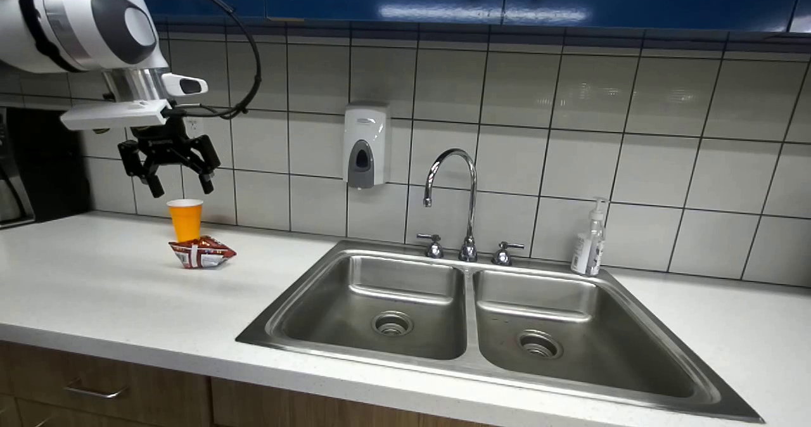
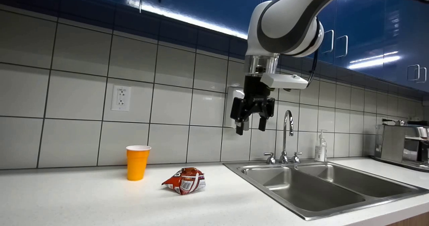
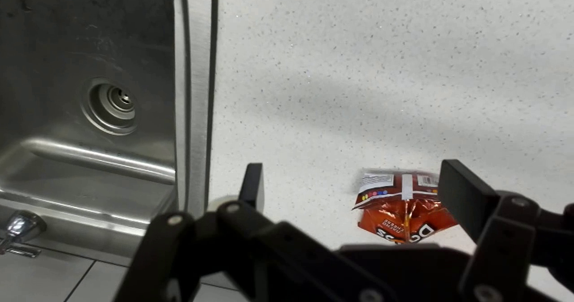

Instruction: Lift the doritos from the countertop and put it in the sink

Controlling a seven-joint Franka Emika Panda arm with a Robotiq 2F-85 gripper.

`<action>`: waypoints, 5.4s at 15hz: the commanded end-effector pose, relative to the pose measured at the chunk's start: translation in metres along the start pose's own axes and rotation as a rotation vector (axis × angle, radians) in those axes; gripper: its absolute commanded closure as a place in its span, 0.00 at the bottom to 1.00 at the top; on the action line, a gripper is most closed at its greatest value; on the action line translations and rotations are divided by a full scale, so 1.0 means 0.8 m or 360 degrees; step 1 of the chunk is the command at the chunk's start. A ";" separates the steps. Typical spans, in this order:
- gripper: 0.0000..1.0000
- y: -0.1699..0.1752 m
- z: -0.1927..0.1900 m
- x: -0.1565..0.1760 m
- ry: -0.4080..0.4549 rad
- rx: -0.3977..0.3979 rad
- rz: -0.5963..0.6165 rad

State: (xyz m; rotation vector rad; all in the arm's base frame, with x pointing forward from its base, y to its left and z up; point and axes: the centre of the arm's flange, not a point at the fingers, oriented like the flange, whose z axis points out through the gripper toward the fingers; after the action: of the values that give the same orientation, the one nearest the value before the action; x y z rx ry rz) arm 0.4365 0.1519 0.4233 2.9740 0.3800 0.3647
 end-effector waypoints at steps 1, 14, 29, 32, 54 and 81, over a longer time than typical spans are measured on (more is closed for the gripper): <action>0.00 -0.033 0.028 0.019 0.0015 0.0007 -0.0004; 0.00 -0.093 0.095 0.090 0.0044 0.0070 -0.0177; 0.00 -0.116 0.151 0.170 -0.0038 0.0143 -0.0207; 0.00 -0.108 0.162 0.183 -0.0067 0.0136 -0.0196; 0.00 -0.099 0.219 0.227 -0.0175 0.0117 -0.0177; 1.00 -0.079 0.154 0.230 -0.0034 0.0163 -0.0187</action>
State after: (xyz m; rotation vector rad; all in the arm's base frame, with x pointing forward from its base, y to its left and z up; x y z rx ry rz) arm 0.6348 0.2566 0.3048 3.0214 0.5591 0.2768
